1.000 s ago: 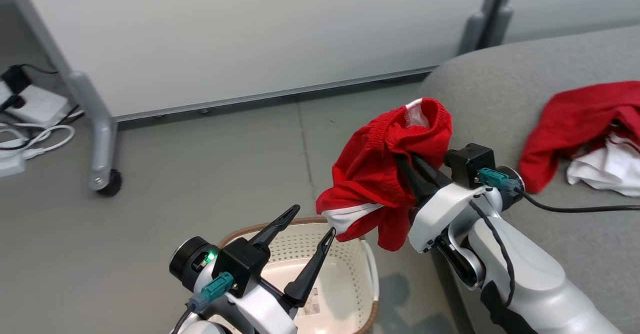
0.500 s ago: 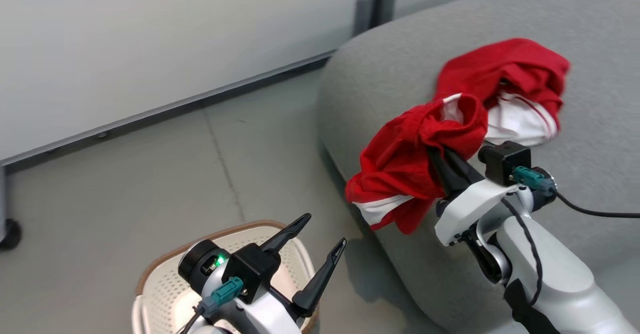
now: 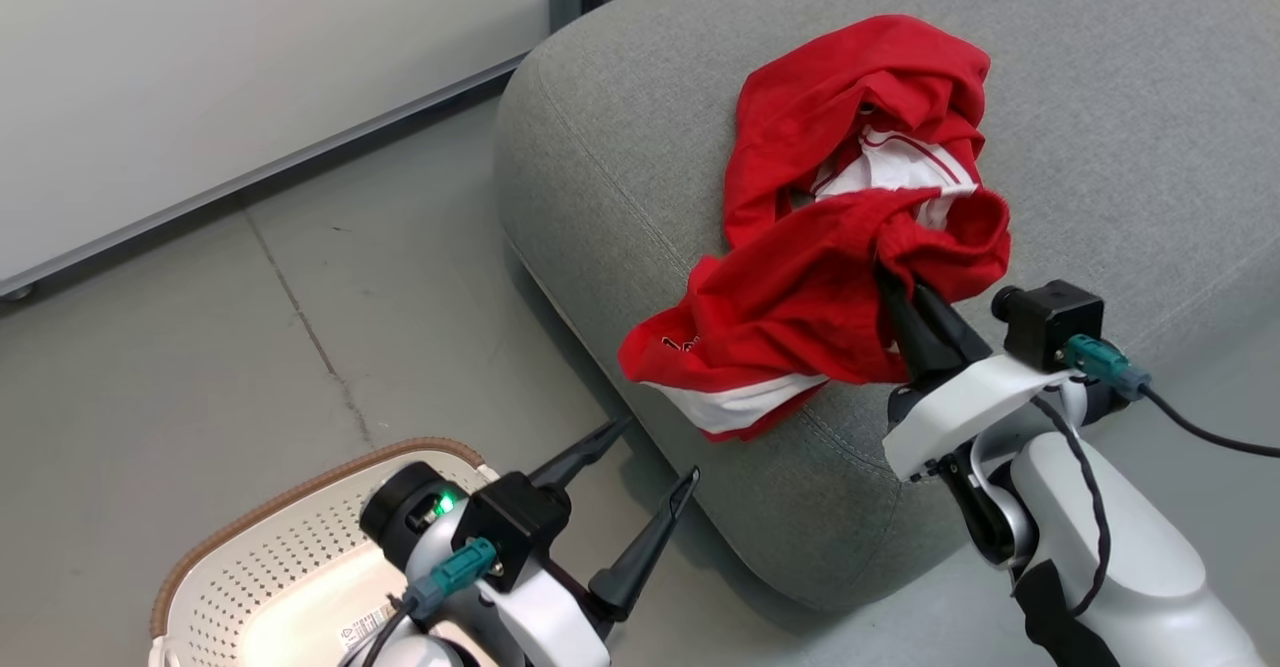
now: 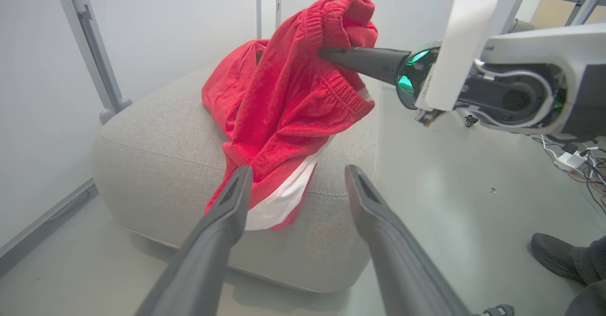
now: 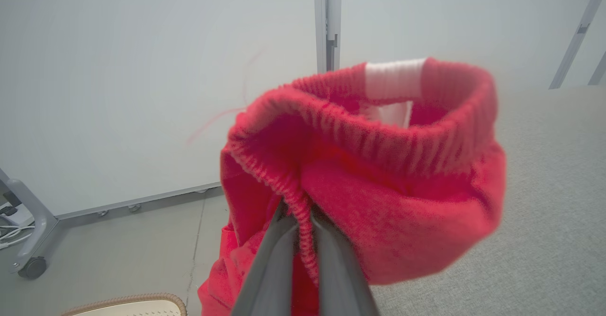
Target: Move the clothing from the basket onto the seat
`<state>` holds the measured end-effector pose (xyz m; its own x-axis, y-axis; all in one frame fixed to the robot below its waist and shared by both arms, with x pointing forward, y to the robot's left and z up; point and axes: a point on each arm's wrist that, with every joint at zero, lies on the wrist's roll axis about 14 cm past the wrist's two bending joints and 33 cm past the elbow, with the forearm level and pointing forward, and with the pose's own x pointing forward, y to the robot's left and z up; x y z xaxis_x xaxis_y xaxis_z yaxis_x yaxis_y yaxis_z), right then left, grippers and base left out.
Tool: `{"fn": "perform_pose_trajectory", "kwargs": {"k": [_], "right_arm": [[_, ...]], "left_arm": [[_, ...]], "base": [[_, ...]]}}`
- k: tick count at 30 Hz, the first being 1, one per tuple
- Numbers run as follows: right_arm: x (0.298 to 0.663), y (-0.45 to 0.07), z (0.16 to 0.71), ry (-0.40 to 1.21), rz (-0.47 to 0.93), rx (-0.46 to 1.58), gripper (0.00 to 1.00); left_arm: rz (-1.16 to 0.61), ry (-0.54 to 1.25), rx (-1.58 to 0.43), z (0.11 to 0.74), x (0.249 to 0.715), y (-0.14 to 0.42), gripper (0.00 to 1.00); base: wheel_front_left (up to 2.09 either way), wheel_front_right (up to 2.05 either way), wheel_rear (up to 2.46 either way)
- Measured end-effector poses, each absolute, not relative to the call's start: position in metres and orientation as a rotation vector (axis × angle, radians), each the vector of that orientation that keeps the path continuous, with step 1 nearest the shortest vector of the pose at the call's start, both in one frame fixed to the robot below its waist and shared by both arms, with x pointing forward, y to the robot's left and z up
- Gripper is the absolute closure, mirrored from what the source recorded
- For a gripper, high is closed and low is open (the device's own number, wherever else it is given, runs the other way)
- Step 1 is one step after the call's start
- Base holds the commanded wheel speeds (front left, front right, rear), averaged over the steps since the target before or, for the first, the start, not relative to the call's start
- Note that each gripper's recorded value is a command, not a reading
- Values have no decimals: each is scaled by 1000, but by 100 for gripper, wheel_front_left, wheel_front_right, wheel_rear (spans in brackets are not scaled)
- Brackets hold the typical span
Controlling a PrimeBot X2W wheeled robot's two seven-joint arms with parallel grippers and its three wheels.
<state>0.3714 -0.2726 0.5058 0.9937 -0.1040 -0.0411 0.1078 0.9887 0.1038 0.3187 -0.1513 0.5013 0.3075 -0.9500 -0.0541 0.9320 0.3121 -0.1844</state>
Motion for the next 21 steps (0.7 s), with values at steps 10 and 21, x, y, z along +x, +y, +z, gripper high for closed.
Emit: {"fn": "perform_pose_trajectory", "kwargs": {"k": [10,21], "right_arm": [[400,-309,573,-138,-165,56,100],[448,-373,693,-397,-255,-38,100]], "left_arm": [[-1273,105,-143,515,331,-161,0],[-1239,15,-147,529,365,-156,0]], "base": [[0,0,0],[0,0,0]]}}
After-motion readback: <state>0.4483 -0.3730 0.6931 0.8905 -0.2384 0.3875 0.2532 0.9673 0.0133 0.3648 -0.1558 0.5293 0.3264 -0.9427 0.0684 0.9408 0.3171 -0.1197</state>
